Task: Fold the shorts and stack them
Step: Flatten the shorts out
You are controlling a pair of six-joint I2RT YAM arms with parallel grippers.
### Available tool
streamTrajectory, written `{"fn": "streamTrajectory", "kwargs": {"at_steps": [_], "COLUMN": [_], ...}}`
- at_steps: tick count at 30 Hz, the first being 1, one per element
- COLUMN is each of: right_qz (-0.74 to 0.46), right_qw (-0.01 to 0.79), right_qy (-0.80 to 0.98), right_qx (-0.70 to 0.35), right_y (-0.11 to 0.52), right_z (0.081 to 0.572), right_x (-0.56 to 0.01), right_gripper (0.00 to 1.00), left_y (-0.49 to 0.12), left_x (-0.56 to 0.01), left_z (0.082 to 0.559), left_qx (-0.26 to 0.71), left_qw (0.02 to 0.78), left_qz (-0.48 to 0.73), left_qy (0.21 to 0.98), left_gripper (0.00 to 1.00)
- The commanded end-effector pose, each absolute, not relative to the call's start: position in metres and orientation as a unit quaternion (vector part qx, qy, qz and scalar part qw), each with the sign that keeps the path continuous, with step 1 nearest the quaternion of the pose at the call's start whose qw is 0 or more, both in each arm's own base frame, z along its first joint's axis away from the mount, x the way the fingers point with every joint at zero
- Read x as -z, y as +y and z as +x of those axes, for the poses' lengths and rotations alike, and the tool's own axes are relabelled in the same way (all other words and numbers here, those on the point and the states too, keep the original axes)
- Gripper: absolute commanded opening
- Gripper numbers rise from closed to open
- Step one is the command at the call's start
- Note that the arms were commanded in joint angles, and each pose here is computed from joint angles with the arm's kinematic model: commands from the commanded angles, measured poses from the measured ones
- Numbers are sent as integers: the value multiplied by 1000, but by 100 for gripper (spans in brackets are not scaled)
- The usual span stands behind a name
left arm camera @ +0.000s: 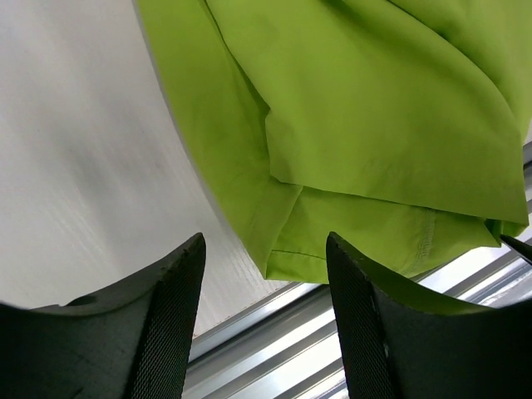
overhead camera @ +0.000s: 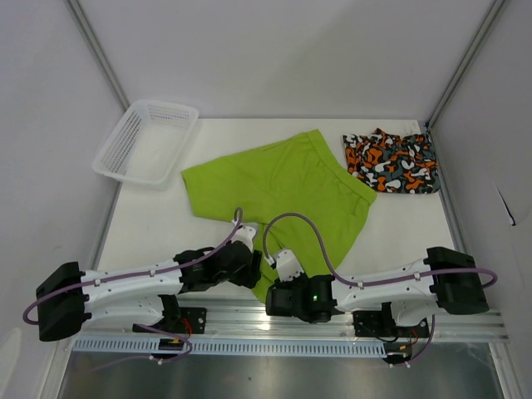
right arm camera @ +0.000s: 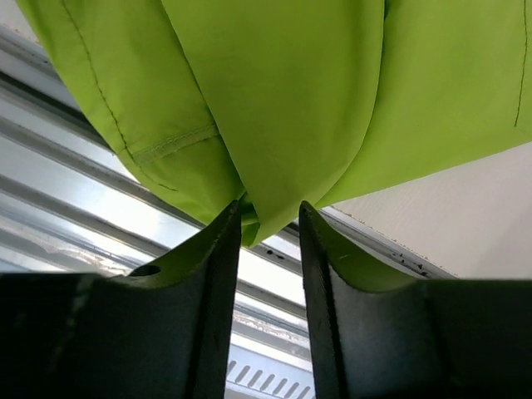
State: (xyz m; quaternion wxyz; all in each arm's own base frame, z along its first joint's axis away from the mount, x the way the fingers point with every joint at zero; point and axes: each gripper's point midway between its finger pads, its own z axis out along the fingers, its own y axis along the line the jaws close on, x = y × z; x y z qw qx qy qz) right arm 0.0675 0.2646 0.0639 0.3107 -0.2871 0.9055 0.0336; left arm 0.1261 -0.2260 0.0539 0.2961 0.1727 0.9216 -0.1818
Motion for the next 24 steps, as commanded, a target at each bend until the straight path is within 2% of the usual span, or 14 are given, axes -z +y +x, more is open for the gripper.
{"fn": "streamTrajectory", "kwargs": {"at_steps": [1, 3, 6, 10, 18, 24], "right_qz": [-248, -237, -218, -192, -115, -65], "right_qw": [344, 359, 379, 403, 440, 429], "right_qy": [905, 903, 900, 895, 890, 899], "right_qx": [-18, -2, -1, 1, -38, -60], "right_y": [265, 259, 255, 245, 242, 236], "right_z": [76, 82, 84, 85, 78, 72], "right_x": [-61, -61, -61, -61, -61, -47], "right_gripper": [36, 29, 11, 0, 0, 0], "left_y": [-235, -235, -237, -238, -242, -252], "left_x": [-61, -61, -58, -58, -55, -47], "left_z": [124, 123, 122, 121, 123, 127], "left_qx": [214, 216, 220, 226, 221, 202], "left_qw": [307, 306, 306, 308, 311, 306], "left_qz": [177, 177, 188, 204, 215, 224], "left_qy": [910, 910, 907, 901, 899, 903], "left_gripper": [62, 61, 58, 56, 53, 51]}}
